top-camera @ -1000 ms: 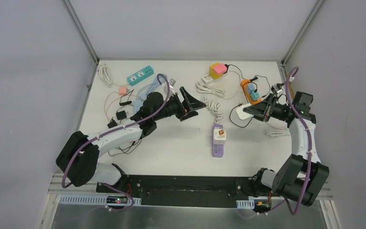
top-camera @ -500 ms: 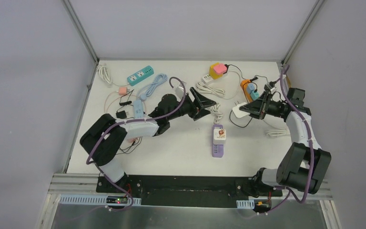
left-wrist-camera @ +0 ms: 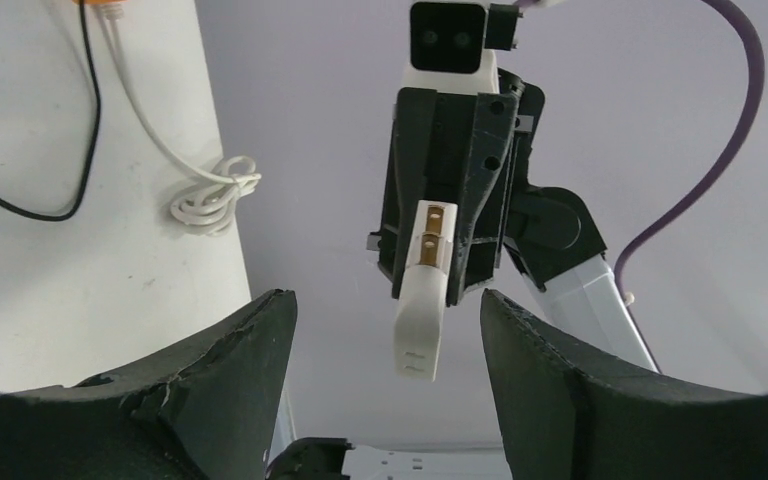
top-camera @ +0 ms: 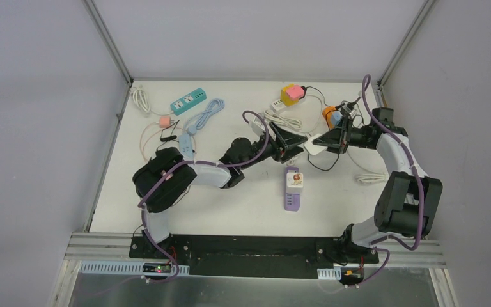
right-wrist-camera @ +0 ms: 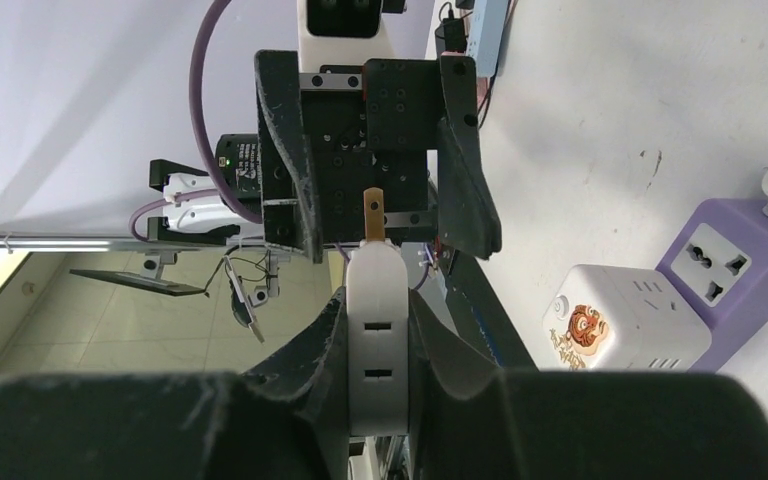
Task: Pull the plug off the socket
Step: Place the plug at the center of the board.
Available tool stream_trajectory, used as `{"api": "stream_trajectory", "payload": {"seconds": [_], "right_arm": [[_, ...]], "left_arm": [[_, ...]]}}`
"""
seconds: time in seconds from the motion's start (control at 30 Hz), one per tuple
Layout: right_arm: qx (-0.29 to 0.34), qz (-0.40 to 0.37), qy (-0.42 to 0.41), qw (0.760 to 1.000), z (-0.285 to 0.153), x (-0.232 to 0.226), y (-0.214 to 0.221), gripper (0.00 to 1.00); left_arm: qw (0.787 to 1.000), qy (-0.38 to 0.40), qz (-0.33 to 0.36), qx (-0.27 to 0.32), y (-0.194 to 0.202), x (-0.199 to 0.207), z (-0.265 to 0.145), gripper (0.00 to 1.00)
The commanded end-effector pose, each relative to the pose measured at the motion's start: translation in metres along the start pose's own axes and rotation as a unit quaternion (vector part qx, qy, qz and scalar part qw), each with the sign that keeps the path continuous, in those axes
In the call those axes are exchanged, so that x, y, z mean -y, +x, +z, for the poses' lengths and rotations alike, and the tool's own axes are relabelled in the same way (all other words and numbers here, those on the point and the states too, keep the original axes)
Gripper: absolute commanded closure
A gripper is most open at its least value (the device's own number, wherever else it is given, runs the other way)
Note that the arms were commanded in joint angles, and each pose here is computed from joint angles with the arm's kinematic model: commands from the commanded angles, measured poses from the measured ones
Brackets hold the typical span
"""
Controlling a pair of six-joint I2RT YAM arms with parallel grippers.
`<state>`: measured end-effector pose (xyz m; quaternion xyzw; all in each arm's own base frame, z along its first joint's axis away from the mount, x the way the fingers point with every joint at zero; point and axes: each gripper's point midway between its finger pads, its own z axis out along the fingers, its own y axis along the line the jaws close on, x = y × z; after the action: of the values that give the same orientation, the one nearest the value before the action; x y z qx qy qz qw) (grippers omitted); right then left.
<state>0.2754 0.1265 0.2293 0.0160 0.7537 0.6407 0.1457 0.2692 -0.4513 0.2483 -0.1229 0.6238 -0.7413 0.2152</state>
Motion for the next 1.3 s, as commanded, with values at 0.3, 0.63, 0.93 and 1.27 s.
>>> {"api": "stream_trajectory", "payload": {"seconds": [0.3, 0.63, 0.93, 1.27], "right_arm": [[-0.019, -0.025, -0.019, 0.999, 0.009, -0.017, 0.006, 1.0], [-0.017, -0.019, -0.025, 0.999, 0.009, -0.018, 0.005, 1.0], [-0.02, -0.01, -0.036, 0.999, 0.009, -0.02, 0.004, 1.0], [-0.012, -0.002, -0.021, 1.0, 0.01, -0.014, 0.005, 0.56]], "left_arm": [[0.993, 0.115, 0.013, 0.001, 0.02, 0.064, 0.006, 0.49], [0.993, 0.117, 0.025, 0.02, 0.017, 0.068, -0.004, 0.6], [0.992, 0.121, 0.015, 0.015, 0.018, 0.064, -0.005, 0.73], [0.992, 0.123, 0.036, 0.01, 0.02, 0.064, -0.009, 1.0]]}}
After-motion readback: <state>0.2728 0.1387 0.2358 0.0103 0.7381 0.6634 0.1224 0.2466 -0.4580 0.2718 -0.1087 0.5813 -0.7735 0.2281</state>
